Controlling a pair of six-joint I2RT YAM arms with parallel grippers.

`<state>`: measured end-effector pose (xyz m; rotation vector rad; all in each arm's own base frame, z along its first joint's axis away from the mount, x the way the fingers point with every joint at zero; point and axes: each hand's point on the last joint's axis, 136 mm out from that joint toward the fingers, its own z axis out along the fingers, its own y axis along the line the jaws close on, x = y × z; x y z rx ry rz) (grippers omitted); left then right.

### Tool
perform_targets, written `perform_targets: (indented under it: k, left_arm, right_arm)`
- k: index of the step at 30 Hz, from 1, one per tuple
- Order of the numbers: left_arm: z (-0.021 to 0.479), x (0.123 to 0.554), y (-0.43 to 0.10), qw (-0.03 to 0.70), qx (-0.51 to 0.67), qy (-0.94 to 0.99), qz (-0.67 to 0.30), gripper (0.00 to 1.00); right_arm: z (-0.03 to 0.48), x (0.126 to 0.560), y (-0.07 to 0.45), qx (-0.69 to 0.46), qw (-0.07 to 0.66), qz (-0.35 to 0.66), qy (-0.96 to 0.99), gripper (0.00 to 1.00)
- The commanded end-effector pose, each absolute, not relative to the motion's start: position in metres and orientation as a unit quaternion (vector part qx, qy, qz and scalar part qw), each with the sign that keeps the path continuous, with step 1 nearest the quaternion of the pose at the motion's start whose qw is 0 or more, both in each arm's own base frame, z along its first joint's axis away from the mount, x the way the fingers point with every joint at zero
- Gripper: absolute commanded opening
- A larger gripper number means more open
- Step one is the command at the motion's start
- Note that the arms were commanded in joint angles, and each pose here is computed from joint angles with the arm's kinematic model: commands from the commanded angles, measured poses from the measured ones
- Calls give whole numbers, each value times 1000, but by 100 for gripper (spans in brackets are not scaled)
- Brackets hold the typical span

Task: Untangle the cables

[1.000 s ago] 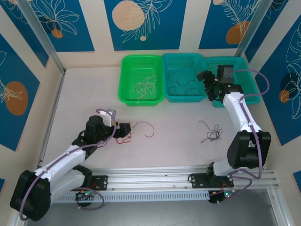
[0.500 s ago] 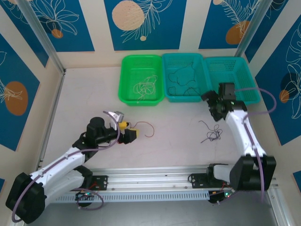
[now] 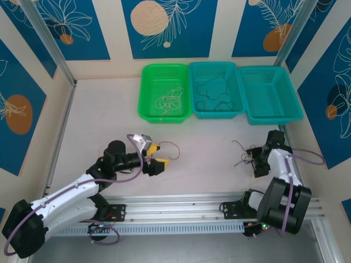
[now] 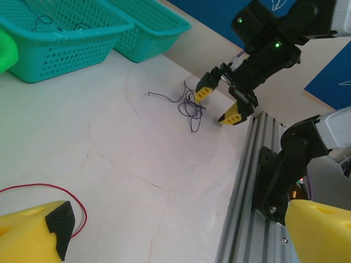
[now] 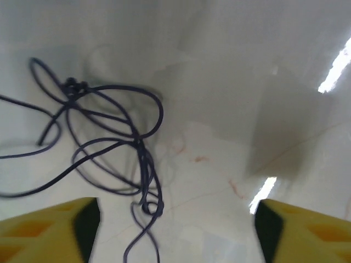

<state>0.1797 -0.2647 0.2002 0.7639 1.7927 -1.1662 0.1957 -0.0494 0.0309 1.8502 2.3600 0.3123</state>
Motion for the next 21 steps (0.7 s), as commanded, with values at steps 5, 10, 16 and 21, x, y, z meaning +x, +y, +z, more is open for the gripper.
perform_targets:
  k: [5,10,16,21]
  left_arm:
    - [216,176,-264,448,327,696,-456,99]
    - [216,176,-262,451,327,698,-450,99]
    - [218,180,-263,459,323,696,-448,99]
    - [221,181,-267,457,328,692,-453,99]
  right_arm:
    - [16,223,-41,583,49,154,796,25]
    - [39,235,-41,571,84,175,798,0]
    - [116,256,-26,519,196,241,796,0]
    - [196,280,15,377,306,315,815,0]
